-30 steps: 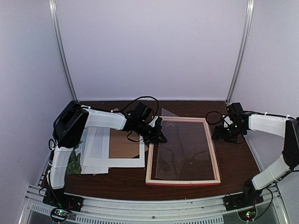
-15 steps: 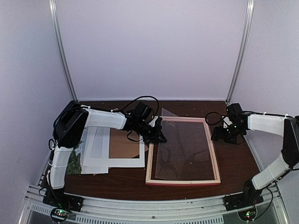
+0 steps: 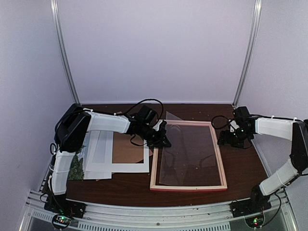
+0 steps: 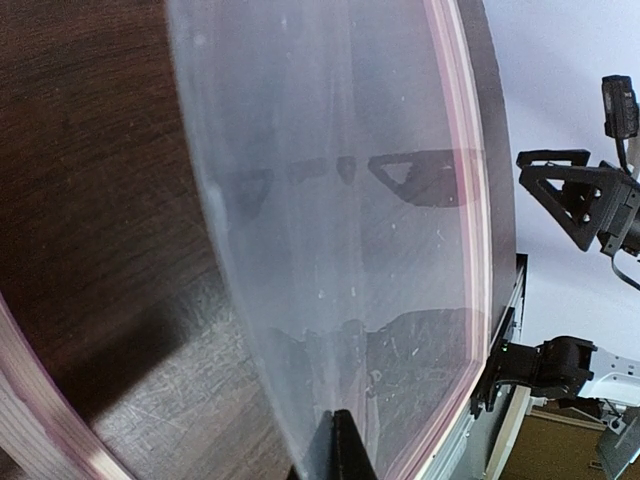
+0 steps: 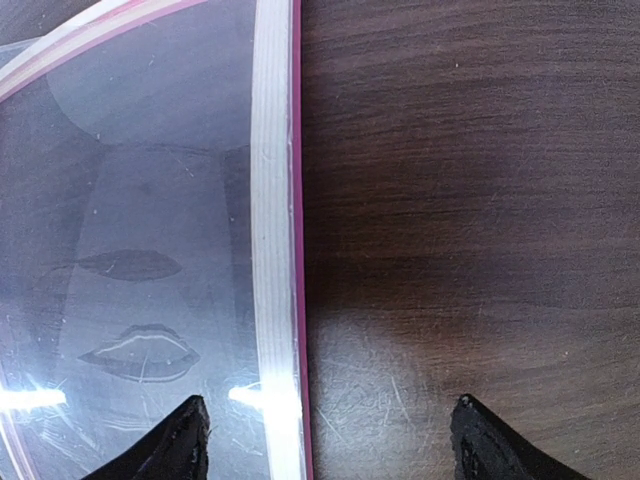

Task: Put the photo into the frame
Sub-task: Place the glass panel in the frame body.

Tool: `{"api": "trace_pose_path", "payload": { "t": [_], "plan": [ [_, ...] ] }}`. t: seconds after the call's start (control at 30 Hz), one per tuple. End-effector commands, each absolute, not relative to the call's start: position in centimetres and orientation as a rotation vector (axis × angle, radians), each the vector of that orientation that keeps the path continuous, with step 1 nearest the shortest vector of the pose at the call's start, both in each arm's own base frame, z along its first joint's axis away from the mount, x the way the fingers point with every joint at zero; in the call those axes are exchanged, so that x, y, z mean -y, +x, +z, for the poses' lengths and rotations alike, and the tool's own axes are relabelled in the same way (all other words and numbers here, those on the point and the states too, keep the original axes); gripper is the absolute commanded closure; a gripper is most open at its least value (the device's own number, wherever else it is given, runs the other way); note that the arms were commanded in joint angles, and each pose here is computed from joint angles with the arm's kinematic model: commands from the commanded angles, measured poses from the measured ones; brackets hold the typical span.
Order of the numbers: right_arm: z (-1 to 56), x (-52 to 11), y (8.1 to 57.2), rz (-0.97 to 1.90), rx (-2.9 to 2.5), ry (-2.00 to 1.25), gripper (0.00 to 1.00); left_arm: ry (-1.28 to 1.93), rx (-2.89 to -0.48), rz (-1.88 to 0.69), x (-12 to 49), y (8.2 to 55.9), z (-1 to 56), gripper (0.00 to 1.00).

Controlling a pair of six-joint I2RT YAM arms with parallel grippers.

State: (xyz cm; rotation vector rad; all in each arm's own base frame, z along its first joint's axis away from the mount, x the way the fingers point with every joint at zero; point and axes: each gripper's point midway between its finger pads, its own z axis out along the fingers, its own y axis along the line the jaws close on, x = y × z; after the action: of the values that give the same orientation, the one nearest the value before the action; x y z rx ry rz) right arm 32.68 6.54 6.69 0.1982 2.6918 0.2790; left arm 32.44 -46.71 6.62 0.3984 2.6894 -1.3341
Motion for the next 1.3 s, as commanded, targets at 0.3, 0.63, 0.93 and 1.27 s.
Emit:
{"api": "trace_pose_path", "payload": {
  "t": [0.3,0.63,0.93,1.27],
  "plan": [
    [6.0,-6.4,32.6,0.254,-2.703,0.181,0.18,0.421,-2.659,-1.323,46.1,33.1,7.2,1.00],
    [5.7,-6.5,32.6,0.258,-2.710,0.177,0.17,0.425,-2.665,-1.320,45.8,33.2,7.1,1.00],
    [5.8,-6.5,32.7,0.260,-2.707,0.175,0.17,0.419,-2.668,-1.303,45.5,33.4,6.9,1.00],
    [5.8,-6.6,32.7,0.263,-2.705,0.172,0.16,0.415,-2.666,-1.291,45.2,33.4,7.0,1.00]
  ]
}}
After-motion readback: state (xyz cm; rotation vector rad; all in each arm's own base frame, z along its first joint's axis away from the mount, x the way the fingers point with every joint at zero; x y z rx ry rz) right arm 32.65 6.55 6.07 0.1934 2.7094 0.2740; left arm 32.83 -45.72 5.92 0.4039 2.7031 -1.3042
